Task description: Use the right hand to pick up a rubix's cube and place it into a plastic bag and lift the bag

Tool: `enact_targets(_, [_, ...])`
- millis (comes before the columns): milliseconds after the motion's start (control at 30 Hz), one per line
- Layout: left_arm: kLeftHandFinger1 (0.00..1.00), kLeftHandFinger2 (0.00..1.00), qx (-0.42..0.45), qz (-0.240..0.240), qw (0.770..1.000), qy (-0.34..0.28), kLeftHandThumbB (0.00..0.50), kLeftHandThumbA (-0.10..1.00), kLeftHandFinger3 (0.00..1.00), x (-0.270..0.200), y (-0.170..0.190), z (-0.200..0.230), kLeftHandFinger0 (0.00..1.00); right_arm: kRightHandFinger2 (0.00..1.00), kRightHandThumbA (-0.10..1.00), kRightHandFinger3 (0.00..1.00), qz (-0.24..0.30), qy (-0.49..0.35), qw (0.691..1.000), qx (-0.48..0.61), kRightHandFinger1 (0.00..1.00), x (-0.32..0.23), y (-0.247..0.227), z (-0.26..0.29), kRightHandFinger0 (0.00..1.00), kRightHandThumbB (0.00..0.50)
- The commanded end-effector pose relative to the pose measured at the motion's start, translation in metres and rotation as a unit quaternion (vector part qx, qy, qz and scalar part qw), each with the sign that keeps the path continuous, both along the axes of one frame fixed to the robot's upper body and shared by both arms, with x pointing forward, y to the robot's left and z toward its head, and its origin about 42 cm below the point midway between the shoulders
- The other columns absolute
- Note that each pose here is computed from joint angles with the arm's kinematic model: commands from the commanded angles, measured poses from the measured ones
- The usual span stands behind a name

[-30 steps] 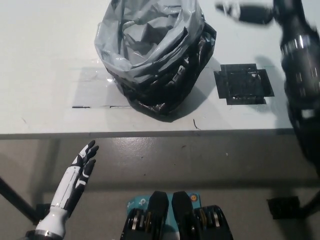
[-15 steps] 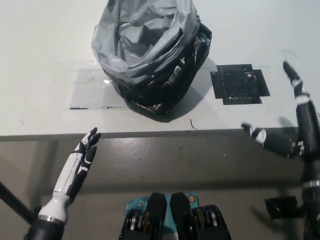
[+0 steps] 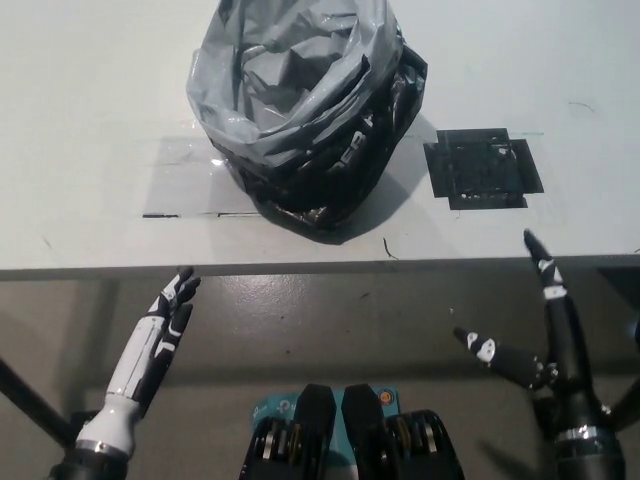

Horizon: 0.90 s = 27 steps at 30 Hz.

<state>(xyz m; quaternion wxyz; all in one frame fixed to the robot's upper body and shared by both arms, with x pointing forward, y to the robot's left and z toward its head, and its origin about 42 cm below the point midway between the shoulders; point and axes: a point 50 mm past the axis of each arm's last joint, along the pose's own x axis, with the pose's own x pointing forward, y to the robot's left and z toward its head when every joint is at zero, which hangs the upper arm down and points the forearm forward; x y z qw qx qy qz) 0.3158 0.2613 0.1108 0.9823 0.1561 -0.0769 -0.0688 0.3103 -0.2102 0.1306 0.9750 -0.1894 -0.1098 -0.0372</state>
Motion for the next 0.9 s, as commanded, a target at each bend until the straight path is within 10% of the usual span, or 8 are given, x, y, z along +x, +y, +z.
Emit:
enact_targets(0, [1.00,1.00,0.008,-0.013,0.998,-0.054,0.177,1.00,1.00,-0.0134,0.0075,0.0104,1.00,1.00,1.00,1.00,0.005,-0.062,0.995,0.076,1.00,-0.0092,-0.0089,-0.0125,1.00,0.125])
enact_targets(867, [1.00,1.00,0.009,-0.010,0.999,-0.053,0.168,1.00,1.00,-0.0158,0.0084,0.0082,1.00,1.00,0.98,1.00,0.026,-0.056,0.993,0.104,1.00,-0.0086,-0.0092,-0.0139,1.00,0.172])
